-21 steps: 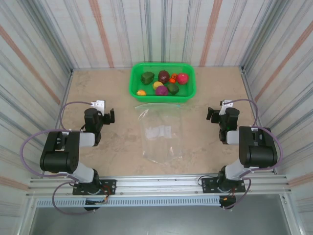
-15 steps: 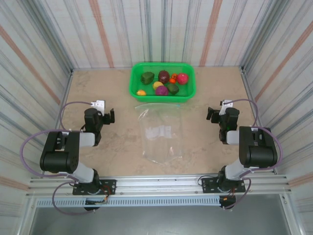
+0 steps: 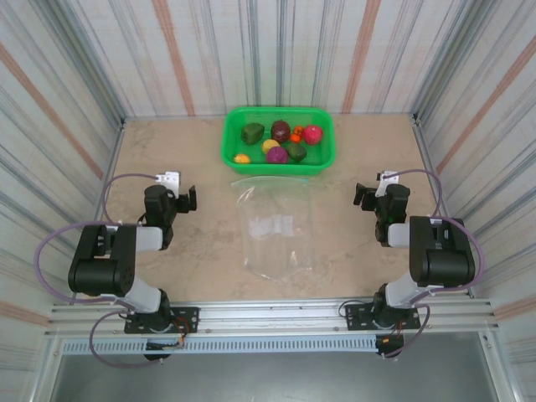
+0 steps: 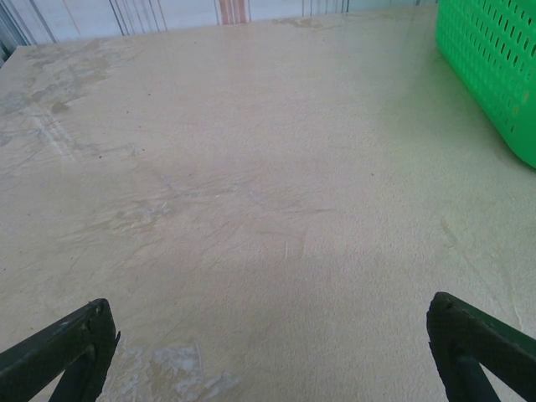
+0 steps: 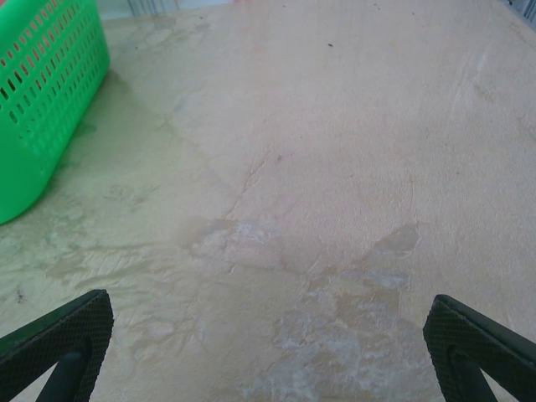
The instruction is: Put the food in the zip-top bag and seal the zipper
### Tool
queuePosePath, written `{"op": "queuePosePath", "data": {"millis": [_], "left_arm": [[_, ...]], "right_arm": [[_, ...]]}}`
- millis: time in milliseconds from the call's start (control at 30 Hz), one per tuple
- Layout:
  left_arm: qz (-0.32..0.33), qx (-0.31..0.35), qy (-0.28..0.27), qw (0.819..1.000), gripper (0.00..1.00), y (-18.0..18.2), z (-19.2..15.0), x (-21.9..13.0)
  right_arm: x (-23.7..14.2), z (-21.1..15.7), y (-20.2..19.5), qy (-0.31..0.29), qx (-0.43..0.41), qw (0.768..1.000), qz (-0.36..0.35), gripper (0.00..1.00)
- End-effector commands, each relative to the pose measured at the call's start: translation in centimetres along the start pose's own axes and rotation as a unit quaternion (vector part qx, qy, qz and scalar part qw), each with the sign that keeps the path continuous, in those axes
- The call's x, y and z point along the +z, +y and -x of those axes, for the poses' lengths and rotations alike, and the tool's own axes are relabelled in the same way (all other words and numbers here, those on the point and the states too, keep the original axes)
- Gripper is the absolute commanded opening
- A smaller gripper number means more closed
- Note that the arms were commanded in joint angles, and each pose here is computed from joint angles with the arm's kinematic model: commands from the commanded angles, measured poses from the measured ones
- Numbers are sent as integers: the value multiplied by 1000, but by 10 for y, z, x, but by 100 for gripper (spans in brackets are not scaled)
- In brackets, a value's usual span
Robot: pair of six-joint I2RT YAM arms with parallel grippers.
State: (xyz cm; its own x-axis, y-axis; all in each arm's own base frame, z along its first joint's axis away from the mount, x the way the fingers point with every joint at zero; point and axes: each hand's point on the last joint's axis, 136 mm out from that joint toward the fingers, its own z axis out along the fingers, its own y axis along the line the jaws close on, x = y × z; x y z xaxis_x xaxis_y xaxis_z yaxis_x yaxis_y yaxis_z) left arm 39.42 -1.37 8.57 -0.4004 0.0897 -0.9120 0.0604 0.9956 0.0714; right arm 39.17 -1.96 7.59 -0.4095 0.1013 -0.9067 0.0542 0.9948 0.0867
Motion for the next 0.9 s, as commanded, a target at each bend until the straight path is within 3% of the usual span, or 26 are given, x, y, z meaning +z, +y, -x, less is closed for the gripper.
{"op": "queuePosePath", "data": {"millis": [0, 433, 500, 567, 667, 767, 867], "left_arm": [[1, -3, -11, 1000, 99, 3, 6, -1], [13, -5, -16, 1000, 99, 6, 9, -2], [56, 6, -20, 998, 99, 12, 22, -10], [45, 25, -22, 998, 99, 3, 37, -23], [29, 52, -88, 994, 99, -16, 78, -50], [-16, 67, -146, 987, 99, -48, 119, -85], [-112, 57, -168, 978, 99, -101, 145, -132]], "right_arm": [[2, 5, 1, -4, 7, 1000, 3, 99], [-1, 6, 9, -9, 0, 1000, 26, 99], [-5, 11, 22, -12, -21, 998, 56, 99], [-13, 25, 32, 1, -40, 998, 56, 99], [-35, 65, 56, -27, -66, 997, 44, 99], [-72, 104, 104, -76, -89, 989, 88, 99], [-124, 121, 159, -106, -118, 975, 158, 99]]}}
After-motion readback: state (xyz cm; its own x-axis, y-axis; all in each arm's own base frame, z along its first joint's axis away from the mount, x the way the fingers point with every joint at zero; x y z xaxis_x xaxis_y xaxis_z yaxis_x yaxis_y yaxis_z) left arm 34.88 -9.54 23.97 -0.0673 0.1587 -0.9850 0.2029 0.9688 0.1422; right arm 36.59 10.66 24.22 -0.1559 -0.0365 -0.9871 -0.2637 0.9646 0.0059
